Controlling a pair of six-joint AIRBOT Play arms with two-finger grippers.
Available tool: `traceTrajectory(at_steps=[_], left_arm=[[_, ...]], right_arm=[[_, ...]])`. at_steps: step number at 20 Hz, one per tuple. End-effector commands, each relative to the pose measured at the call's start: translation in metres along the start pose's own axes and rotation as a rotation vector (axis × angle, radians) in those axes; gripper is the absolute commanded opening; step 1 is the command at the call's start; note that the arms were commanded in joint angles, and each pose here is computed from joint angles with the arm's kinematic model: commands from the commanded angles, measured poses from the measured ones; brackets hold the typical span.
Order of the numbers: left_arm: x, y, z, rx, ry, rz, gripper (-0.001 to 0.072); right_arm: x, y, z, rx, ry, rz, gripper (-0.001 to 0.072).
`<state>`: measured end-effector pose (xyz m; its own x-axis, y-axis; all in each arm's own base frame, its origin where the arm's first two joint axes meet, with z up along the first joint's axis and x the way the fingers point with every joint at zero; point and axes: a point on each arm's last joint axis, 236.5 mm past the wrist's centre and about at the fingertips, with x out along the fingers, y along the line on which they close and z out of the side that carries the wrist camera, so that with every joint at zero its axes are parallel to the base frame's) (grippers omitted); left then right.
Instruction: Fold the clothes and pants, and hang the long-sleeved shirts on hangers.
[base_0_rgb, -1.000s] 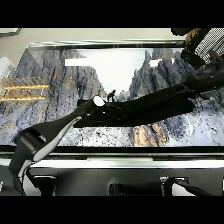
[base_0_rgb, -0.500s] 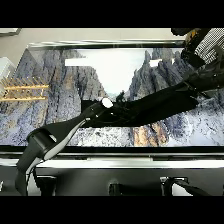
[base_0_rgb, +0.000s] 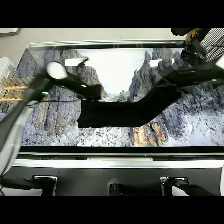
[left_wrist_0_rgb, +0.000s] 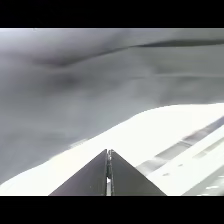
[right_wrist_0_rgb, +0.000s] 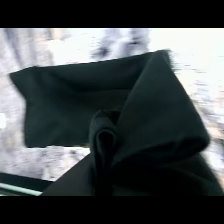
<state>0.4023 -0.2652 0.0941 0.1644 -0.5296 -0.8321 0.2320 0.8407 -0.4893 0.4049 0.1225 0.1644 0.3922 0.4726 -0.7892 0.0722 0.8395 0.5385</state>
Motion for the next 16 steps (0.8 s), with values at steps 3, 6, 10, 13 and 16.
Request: traceTrajectory(at_steps=[3,6,10,13,16], left_arm=[[-0.122,0.087,-0.027,-0.046,-0.050,0.317,0.0014],[-0.137,0.100,-0.025,-0.078,-0.082,0.331,0.0014],[-0.134,0.110,-0.025,-0.093,-0.084,0.336,0.0014],[-0.126,0.115,-0.025,-0.098,-0.080,0.336,0.0014],[-0.116,0.120,-0.027,-0.101,-0.068,0.338,0.0014]], right_arm=[[0.071,0.092,-0.031,-0.017,0.038,0.113,0.0026],[0.115,0.120,-0.053,-0.006,0.086,0.139,0.0026],[0.155,0.153,-0.070,0.032,0.113,0.219,0.0026],[0.173,0.160,-0.077,0.072,0.128,0.236,0.0026],[0.187,0.165,-0.089,0.070,0.153,0.232,0.0026]])
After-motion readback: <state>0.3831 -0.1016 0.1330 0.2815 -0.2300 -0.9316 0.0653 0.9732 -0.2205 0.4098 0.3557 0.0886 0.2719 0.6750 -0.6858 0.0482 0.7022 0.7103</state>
